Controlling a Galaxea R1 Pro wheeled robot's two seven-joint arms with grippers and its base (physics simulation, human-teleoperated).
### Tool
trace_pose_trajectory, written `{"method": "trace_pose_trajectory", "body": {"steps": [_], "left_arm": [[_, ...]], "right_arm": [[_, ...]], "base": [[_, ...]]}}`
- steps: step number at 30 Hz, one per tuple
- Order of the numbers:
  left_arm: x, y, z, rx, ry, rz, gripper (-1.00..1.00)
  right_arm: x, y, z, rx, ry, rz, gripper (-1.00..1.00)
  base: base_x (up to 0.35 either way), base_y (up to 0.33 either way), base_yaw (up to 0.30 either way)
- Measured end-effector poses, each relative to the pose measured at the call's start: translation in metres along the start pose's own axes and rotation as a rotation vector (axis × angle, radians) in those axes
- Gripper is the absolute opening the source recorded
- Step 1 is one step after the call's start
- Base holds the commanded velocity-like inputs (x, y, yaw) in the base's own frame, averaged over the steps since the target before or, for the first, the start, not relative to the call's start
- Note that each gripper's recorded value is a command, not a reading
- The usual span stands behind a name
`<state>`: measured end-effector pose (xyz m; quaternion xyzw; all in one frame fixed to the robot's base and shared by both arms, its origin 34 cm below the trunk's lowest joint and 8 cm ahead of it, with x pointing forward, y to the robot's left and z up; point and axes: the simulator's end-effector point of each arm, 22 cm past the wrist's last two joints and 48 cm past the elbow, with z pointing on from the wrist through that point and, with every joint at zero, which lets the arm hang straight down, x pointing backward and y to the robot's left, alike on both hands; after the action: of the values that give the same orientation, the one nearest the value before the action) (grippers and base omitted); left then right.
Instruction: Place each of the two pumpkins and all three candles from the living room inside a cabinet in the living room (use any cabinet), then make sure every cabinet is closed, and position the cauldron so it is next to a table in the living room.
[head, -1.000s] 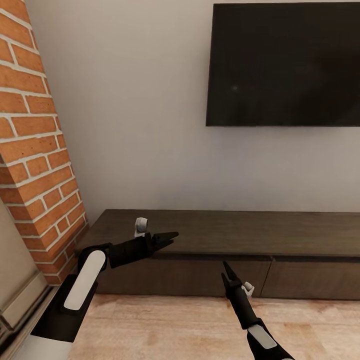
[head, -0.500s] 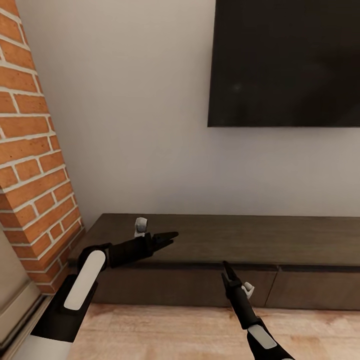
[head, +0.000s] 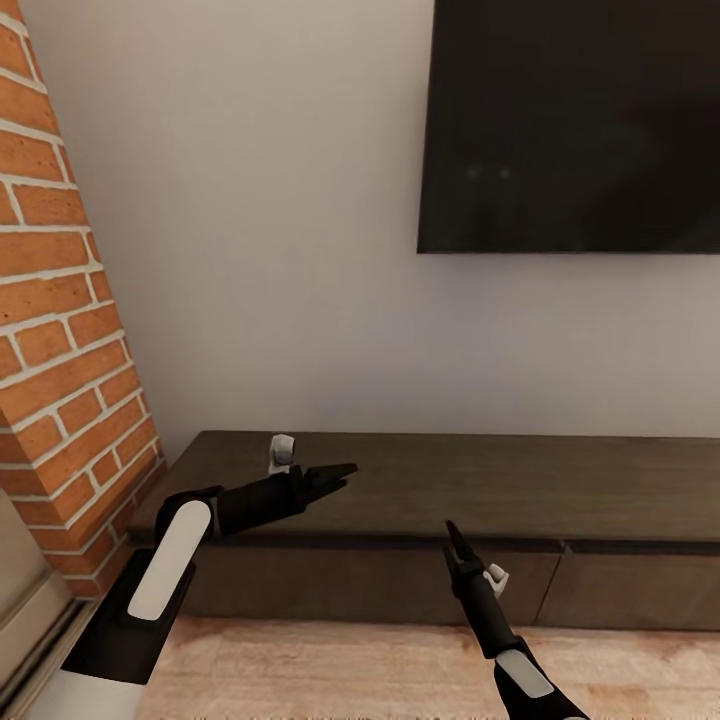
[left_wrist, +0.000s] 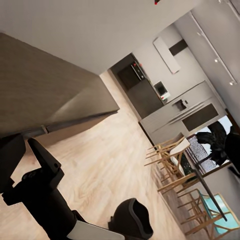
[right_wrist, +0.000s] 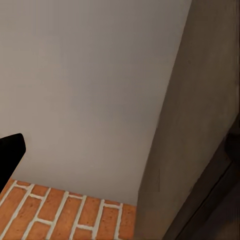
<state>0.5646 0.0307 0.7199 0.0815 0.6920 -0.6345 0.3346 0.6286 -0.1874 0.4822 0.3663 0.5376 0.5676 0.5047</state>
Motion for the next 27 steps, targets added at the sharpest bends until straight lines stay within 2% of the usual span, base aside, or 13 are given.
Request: {"method": "trace_pose_trajectory", "body": {"steps": [21, 27], "left_arm": [[0.014, 0.045, 0.005, -0.025, 0.020, -0.082, 1.00], [0.019, 0.057, 0.006, -0.032, 0.026, -0.105, 1.00]], "right_arm": [[0.008, -0.048, -0.012, 0.085, 0.011, 0.024, 1.00], [0.010, -0.054, -0.016, 0.075, 0.014, 0.033, 1.00]], "base": [[0.000, 0.000, 0.000], [0.000, 0.000, 0.000]]}}
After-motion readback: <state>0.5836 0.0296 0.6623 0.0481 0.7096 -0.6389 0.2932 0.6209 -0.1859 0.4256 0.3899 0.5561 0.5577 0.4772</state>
